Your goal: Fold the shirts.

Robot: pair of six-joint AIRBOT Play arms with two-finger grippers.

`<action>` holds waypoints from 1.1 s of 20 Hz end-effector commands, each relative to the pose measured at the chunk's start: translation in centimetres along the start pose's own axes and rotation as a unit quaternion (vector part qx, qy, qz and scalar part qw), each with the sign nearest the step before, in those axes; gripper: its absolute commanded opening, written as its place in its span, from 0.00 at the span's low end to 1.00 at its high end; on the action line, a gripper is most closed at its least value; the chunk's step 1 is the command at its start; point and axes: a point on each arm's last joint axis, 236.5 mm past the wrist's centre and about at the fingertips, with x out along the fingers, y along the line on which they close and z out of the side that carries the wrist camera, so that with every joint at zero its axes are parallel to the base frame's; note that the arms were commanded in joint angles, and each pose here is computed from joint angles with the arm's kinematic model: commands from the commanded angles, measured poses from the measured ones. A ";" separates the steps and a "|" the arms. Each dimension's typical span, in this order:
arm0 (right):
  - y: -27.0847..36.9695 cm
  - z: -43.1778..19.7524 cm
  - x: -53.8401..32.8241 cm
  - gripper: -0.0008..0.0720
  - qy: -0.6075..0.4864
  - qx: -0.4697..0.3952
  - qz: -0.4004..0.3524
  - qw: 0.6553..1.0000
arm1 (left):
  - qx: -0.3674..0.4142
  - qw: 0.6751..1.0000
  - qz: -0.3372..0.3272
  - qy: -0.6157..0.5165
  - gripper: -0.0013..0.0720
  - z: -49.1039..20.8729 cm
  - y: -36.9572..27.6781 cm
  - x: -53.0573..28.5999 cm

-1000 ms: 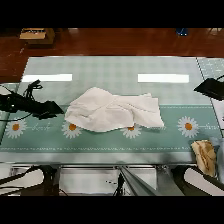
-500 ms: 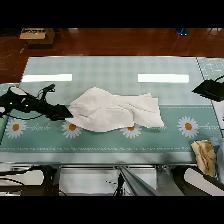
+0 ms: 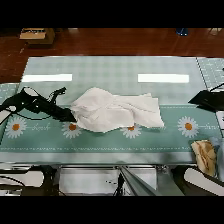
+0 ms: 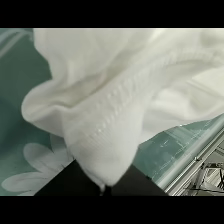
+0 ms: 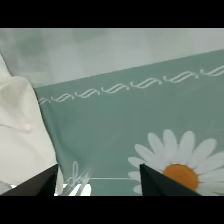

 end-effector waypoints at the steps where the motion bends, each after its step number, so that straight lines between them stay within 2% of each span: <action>1: 2.8 -2.4 4.6 0.82 0.032 0.030 0.105 0.993 | -0.003 1.000 -0.006 -0.009 0.06 0.3 -0.7 -0.4; 5: 4.1 -6.3 9.2 0.82 0.095 0.046 0.143 0.984 | -0.003 1.000 -0.020 -0.014 0.06 0.5 -1.6 -0.6; 11: 6.8 -9.9 12.5 0.80 0.143 0.021 0.151 0.978 | -0.011 0.999 -0.049 -0.020 0.06 0.7 -3.1 -0.9; 12: 7.7 -10.1 12.9 0.69 0.146 0.009 0.152 0.978 | -0.011 0.998 -0.057 -0.030 0.06 1.1 -3.7 -1.1; 13: 8.8 -10.3 13.2 0.50 0.148 -0.003 0.155 0.977 | -0.010 0.997 -0.063 -0.039 0.06 1.6 -4.1 -1.4; 14: 9.8 -10.5 13.5 0.38 0.149 -0.010 0.161 0.976 | -0.006 0.996 -0.067 -0.050 0.05 2.3 -4.6 -1.9; 16: 11.9 -10.9 13.7 0.27 0.152 -0.018 0.179 0.972 | 0.012 0.995 -0.064 -0.075 0.05 3.8 -5.4 -3.3; 17: 12.6 -10.7 13.4 0.03 0.151 -0.020 0.192 0.970 | 0.026 0.994 -0.058 -0.089 0.05 4.8 -5.8 -4.4; 20: 16.3 -8.3 8.6 0.04 0.133 -0.055 0.278 0.950 | 0.090 0.984 -0.033 -0.148 0.05 7.8 -8.5 -9.4; 22: 18.5 -4.1 2.5 0.04 0.056 -0.091 0.318 0.942 | 0.136 0.967 -0.005 -0.216 0.05 10.0 -11.2 -14.9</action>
